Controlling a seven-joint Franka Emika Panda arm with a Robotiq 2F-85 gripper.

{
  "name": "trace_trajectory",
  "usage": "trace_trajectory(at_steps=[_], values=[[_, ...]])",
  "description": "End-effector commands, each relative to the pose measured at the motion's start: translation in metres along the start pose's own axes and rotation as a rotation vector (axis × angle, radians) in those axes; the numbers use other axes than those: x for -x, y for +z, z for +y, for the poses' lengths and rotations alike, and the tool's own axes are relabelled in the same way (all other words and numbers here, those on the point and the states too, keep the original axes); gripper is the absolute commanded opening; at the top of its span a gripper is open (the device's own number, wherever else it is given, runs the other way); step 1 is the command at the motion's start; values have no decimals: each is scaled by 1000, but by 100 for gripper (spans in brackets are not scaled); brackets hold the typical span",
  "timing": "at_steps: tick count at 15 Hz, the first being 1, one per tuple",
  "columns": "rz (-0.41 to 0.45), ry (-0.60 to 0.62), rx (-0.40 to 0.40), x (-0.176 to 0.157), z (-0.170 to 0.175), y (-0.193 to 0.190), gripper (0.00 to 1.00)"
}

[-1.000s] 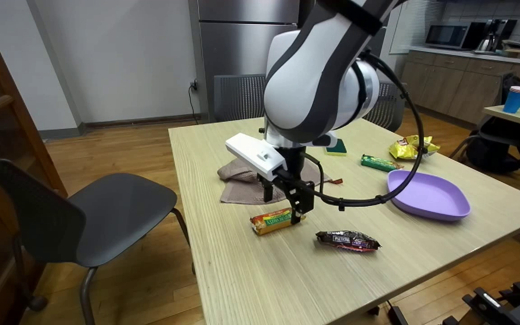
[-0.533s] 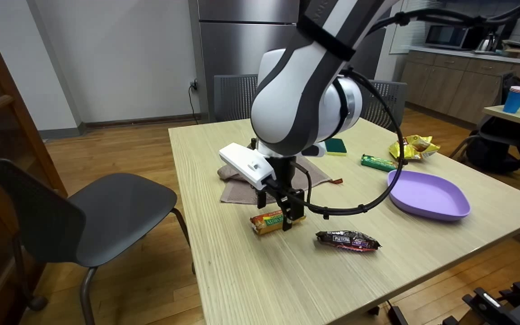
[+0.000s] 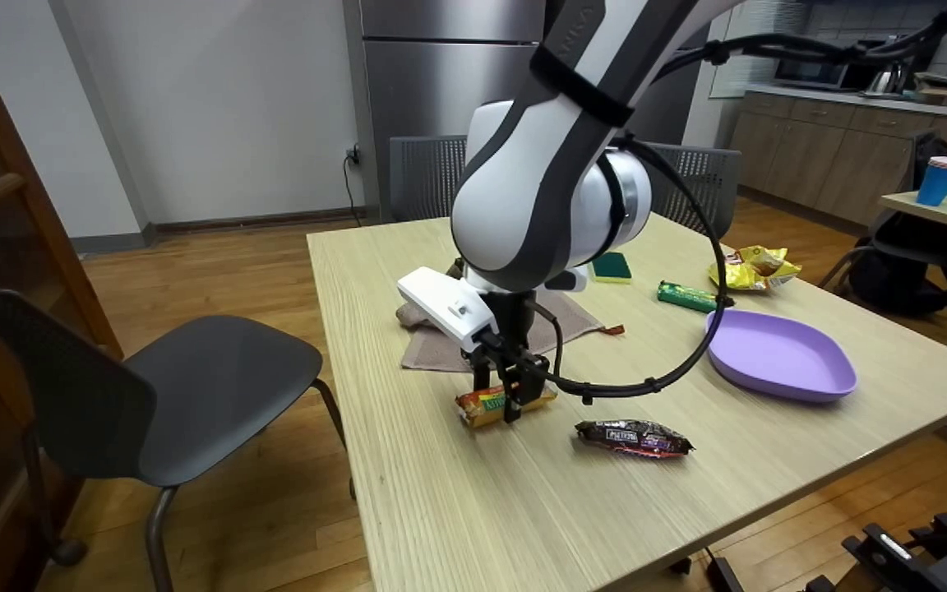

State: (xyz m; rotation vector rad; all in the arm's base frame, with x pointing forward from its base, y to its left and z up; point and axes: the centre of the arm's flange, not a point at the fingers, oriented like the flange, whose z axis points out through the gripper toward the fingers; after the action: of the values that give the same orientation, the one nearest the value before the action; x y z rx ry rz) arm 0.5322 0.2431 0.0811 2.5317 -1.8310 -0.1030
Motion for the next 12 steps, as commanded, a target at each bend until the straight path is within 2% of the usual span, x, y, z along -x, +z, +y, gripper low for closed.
trace_trajectory(at_steps=[1,3,4,12], values=[[-7,-7,8,2,-7,-5,35],[-20,-26,7,1,-5,-8,20],[-22,-35,5,1,-4,-11,16],[-39,-139,-1,-12,2,-44,16]])
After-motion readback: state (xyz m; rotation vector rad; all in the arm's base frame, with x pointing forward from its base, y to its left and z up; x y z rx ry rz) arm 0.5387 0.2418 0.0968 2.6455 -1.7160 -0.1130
